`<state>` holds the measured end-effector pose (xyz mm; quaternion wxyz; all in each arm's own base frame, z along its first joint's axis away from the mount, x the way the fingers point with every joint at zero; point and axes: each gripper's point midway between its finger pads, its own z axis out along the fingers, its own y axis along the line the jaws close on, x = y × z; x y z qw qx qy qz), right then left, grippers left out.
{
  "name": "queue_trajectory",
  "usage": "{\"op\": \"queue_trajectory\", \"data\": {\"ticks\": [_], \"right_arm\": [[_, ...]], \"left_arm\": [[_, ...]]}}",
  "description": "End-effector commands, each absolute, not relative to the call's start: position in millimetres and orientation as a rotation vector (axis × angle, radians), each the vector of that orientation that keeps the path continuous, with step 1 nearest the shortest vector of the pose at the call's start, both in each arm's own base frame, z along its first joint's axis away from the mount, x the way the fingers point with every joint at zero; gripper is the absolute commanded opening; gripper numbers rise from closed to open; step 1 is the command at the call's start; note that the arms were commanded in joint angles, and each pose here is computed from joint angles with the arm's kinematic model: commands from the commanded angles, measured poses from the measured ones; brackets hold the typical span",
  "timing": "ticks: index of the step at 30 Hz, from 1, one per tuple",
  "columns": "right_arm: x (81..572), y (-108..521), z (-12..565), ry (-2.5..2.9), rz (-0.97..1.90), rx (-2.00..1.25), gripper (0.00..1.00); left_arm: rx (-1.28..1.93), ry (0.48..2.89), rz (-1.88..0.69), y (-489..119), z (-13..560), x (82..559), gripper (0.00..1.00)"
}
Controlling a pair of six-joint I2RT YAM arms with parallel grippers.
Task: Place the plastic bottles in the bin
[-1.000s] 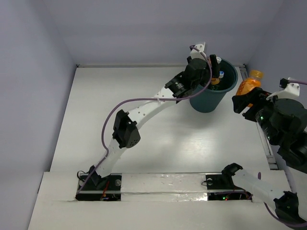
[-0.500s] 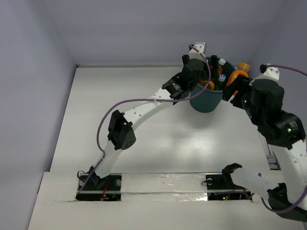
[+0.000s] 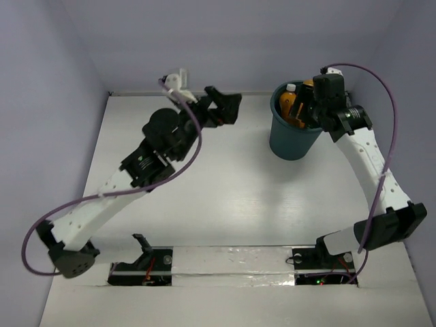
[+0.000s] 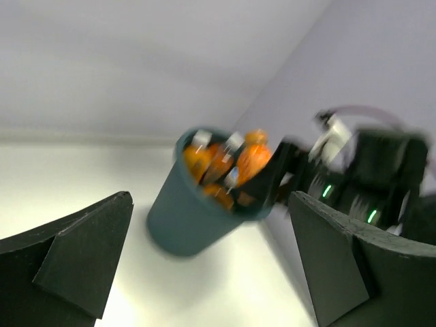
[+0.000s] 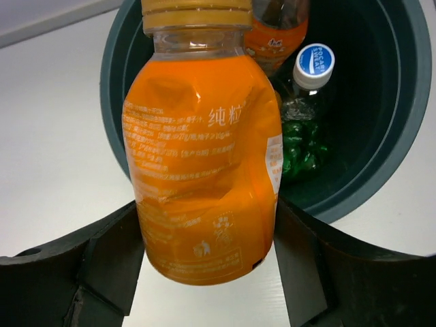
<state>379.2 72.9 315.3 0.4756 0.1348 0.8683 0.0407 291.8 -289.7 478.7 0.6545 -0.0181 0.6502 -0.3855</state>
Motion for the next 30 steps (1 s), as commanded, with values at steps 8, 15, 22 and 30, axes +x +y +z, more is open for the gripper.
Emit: {"op": "queue_trajectory", "data": {"ticks": [8, 15, 22, 30], "right_arm": [[379, 36, 399, 1.899, 0.057, 0.453, 0.99], [330, 32, 453, 1.721, 0.179, 0.432, 0.79], [230, 74, 498, 1.527, 0.534, 0.136, 0.00], [136, 44, 484, 1.333, 0.613, 0.255, 0.89]], "left_arm": [[-0.164, 1.809, -0.648, -181, 340, 236, 0.99], [-0.218, 1.812, -0.638, -151, 347, 217, 0.99], [-0.177, 1.755, -0.698, -156, 391, 214, 0.99], [-0.155, 1.727, -0.688, -151, 430, 212, 0.99]]}}
